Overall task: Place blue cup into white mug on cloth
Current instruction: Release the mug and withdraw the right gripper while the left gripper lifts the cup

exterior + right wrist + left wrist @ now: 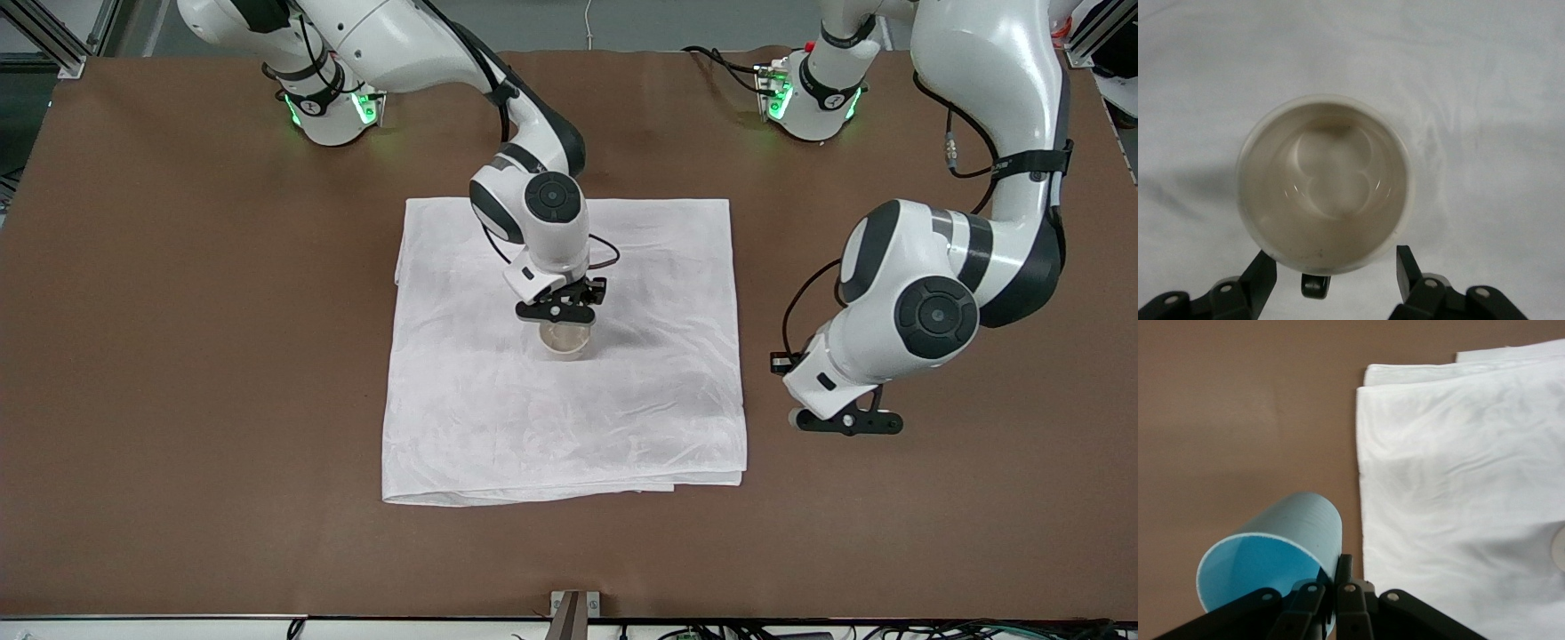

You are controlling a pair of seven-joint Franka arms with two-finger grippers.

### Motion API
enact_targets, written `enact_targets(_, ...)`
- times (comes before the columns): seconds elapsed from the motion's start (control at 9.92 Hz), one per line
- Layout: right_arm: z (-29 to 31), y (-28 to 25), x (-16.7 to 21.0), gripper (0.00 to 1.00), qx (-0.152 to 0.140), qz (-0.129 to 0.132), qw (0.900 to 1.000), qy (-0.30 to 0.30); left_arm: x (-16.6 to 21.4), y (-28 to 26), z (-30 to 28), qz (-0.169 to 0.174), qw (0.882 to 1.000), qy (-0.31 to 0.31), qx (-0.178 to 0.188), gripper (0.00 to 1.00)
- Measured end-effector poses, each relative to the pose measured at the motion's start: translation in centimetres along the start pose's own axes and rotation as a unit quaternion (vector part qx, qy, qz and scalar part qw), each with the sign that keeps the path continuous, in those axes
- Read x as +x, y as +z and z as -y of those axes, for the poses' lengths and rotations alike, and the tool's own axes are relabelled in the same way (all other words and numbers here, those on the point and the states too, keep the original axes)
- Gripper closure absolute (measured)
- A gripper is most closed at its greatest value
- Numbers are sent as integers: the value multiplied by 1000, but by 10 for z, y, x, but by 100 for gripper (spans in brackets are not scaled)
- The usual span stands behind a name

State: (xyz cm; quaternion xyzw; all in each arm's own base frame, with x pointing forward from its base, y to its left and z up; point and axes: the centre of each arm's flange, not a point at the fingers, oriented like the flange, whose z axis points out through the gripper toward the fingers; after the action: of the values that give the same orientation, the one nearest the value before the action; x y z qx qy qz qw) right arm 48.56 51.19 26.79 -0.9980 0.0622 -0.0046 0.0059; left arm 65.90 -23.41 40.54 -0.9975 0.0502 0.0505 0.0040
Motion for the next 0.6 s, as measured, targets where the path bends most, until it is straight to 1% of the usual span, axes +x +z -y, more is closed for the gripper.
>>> enact_targets(0.1, -1, -28, 3, 0, -2, -1, 1000, 7, -2, -3, -21, -5, 1000, 15, -4, 96)
enact_targets(0.2, -9, -72, 7, 0, -3, -6, 1000, 21, -4, -6, -44, -12, 999, 30, -7, 96)
enact_targets(0.3, -32, -129, 21, 0, -6, -10, 999, 44, -7, -9, -61, -21, 999, 41, -9, 96)
enact_targets(0.4, -74, -183, 41, 0, -14, -10, 998, 66, -8, -12, -70, -29, 998, 47, -13, 96)
enact_targets(0.5, -129, -228, 64, 0, -25, -6, 997, 71, -10, -14, -80, -35, 998, 55, -18, 96)
enact_targets(0.6, -192, -260, 88, 0, -29, -1, 997, 66, -15, -13, -97, -37, 997, 68, -20, 96)
